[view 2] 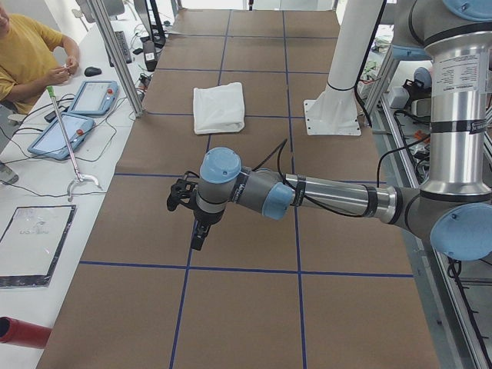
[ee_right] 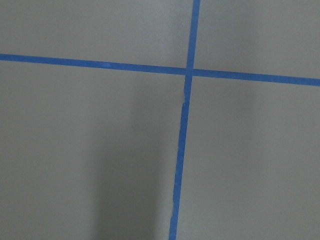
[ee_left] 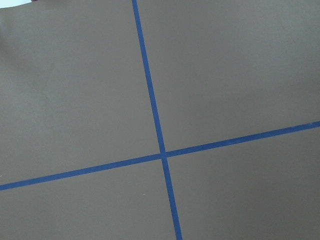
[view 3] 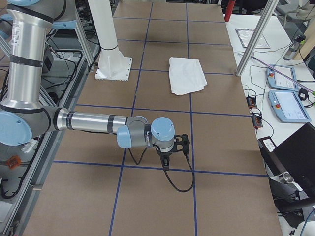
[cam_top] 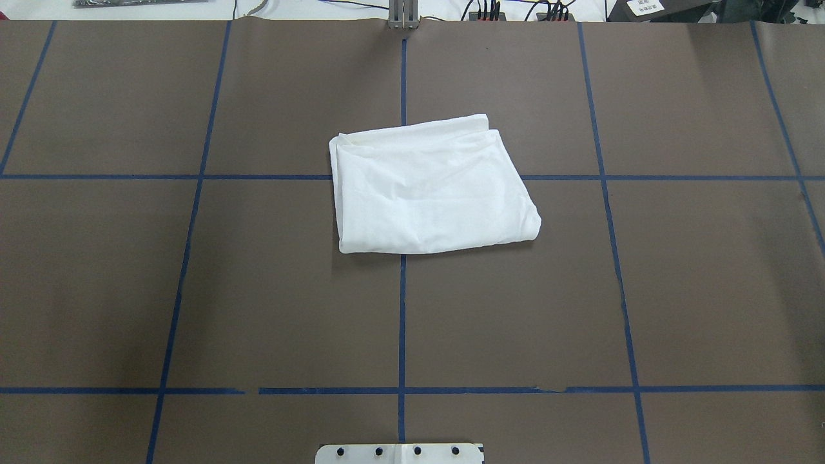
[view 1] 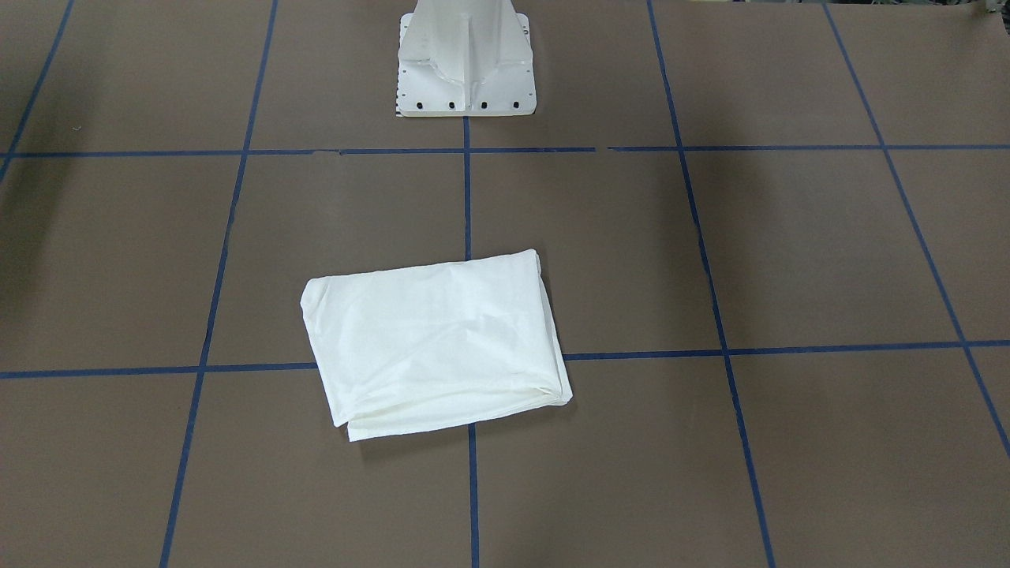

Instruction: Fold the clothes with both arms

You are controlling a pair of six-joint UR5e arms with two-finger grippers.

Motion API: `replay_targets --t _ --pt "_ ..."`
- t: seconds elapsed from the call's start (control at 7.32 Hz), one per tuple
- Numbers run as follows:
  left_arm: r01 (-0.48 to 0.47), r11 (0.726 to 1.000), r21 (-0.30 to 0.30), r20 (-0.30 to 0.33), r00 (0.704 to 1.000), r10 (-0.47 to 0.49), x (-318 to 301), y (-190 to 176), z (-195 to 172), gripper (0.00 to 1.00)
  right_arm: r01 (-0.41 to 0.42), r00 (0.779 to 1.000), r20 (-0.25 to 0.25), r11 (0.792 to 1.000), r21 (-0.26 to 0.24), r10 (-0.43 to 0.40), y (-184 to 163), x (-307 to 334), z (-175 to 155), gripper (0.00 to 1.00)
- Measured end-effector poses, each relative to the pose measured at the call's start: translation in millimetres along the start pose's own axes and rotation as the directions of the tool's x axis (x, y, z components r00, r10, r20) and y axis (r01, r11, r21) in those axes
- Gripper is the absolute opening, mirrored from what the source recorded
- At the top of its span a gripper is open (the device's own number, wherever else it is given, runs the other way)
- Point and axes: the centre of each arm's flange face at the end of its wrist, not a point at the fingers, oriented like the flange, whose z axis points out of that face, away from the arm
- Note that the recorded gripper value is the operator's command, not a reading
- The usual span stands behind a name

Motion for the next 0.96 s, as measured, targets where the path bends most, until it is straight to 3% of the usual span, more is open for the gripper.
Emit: replay_targets --t 0.96 --pt "-0.009 1.000 0.013 -0.003 1.000 0.009 4.6 -5.4 -4.3 1.00 0.001 1.000 0.002 1.000 0.000 -0.001 -0.4 -0.2 0.0 1.00"
